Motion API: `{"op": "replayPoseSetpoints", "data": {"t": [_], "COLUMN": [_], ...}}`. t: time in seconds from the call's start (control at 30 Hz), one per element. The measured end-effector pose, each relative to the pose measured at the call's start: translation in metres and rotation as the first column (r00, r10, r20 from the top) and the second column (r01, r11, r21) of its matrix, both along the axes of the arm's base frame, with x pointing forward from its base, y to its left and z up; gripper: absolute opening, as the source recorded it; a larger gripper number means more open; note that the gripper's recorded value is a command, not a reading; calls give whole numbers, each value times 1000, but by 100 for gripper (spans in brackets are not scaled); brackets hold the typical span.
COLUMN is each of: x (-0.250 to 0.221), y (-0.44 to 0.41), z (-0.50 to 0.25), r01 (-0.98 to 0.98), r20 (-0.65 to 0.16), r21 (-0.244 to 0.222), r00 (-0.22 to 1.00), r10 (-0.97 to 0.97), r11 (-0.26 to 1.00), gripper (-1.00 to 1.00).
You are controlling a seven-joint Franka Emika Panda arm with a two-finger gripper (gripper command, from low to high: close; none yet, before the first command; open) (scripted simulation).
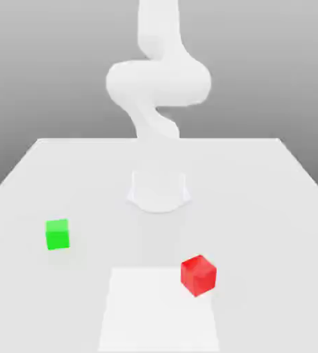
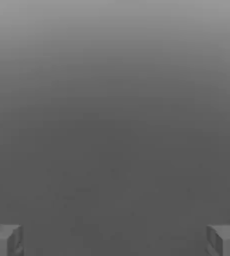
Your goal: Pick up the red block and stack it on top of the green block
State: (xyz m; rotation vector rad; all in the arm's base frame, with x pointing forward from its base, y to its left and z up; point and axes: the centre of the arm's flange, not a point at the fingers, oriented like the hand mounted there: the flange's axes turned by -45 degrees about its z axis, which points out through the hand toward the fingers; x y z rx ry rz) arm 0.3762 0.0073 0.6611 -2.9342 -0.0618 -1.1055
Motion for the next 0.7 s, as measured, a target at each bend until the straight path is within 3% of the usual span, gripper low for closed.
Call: {"op": "replayPoseSetpoints", "data": {"t": [0.13, 0.3, 0.43, 0.57, 0.7], "x": [39, 53, 36, -9, -23], "y": [18, 41, 58, 69, 71], "z": [-99, -224, -325, -427, -477], "r01": [-100, -232, -345, -468, -498], "r20": [-150, -332, -476, -624, -657], "r21": [-33, -54, -53, -30, -20], "r00": [984, 922, 834, 699, 660], "r10": [94, 202, 280, 350, 364], "r11": [994, 971, 937, 883, 867], "gripper": [0, 0, 0, 0, 0]}}
